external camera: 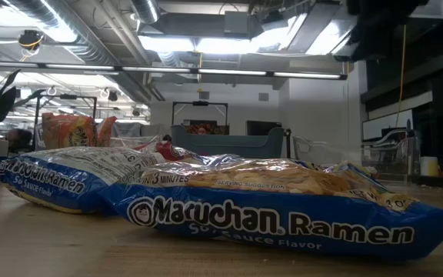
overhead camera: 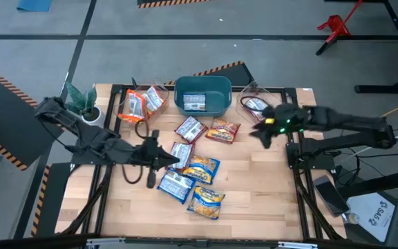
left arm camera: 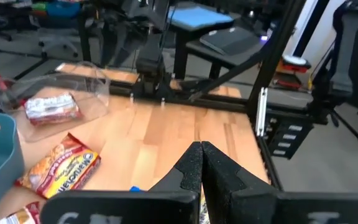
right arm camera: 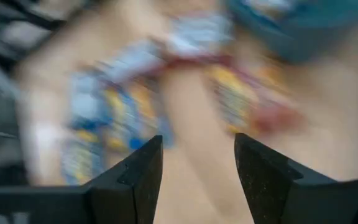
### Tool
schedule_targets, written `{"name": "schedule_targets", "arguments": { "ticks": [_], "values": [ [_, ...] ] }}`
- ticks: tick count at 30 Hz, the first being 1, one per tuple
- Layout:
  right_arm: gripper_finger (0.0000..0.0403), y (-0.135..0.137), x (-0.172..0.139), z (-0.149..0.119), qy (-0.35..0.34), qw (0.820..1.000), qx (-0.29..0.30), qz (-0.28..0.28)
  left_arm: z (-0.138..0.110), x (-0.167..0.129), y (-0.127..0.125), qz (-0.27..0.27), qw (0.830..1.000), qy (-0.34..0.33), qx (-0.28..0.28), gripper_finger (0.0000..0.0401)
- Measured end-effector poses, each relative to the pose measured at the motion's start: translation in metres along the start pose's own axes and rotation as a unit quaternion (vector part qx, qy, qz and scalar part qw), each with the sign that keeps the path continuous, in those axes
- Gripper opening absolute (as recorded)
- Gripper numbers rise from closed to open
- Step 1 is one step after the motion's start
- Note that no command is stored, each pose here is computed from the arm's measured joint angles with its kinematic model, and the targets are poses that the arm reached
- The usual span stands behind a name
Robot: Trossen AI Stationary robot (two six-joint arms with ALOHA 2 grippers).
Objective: Sort Maruchan noodles
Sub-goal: Put the red noodle pack into the right transparent bin
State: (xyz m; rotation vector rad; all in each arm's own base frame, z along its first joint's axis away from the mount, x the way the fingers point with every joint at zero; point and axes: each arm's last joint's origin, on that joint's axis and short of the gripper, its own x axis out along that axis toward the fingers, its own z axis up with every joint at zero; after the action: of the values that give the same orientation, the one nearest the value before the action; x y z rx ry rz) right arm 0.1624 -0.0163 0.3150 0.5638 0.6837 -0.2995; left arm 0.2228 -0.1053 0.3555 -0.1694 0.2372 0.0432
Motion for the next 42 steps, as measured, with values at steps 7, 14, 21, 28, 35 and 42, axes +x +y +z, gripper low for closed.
{"name": "schedule_targets", "arguments": {
  "ticks": [7, 14, 21, 28, 35, 42],
  "values": [
    [0.0182, 0.011, 0.058, -0.018, -0.112, 0.976, -0.021, 0.186, -0.006, 0.030, 0.010, 0.013, 1.000, 0.015, 0.007, 0.0000],
    [0.0182, 0.010, 0.085, -0.022, -0.116, 0.983, -0.064, 0.127, -0.016, 0.060, 0.021, 0.000, 0.999, 0.043, 0.030, 0.0000],
    [0.0182, 0.006, 0.101, -0.024, -0.123, 0.984, -0.117, 0.058, -0.024, 0.093, 0.045, -0.013, 0.998, 0.065, 0.023, 0.0000],
    [0.0182, 0.000, 0.110, -0.030, -0.092, 0.989, -0.117, 0.005, -0.053, 0.125, 0.060, -0.001, 0.997, 0.068, 0.033, 0.0000],
    [0.0182, -0.003, 0.111, -0.032, -0.091, 0.988, -0.122, -0.031, -0.101, 0.141, 0.104, 0.066, 0.996, 0.051, -0.007, 0.0000],
    [0.0182, 0.018, 0.126, -0.034, -0.121, 0.977, -0.176, 0.022, -0.116, 0.123, 0.092, 0.043, 0.995, 0.088, -0.027, 0.0000]
  ]
}}
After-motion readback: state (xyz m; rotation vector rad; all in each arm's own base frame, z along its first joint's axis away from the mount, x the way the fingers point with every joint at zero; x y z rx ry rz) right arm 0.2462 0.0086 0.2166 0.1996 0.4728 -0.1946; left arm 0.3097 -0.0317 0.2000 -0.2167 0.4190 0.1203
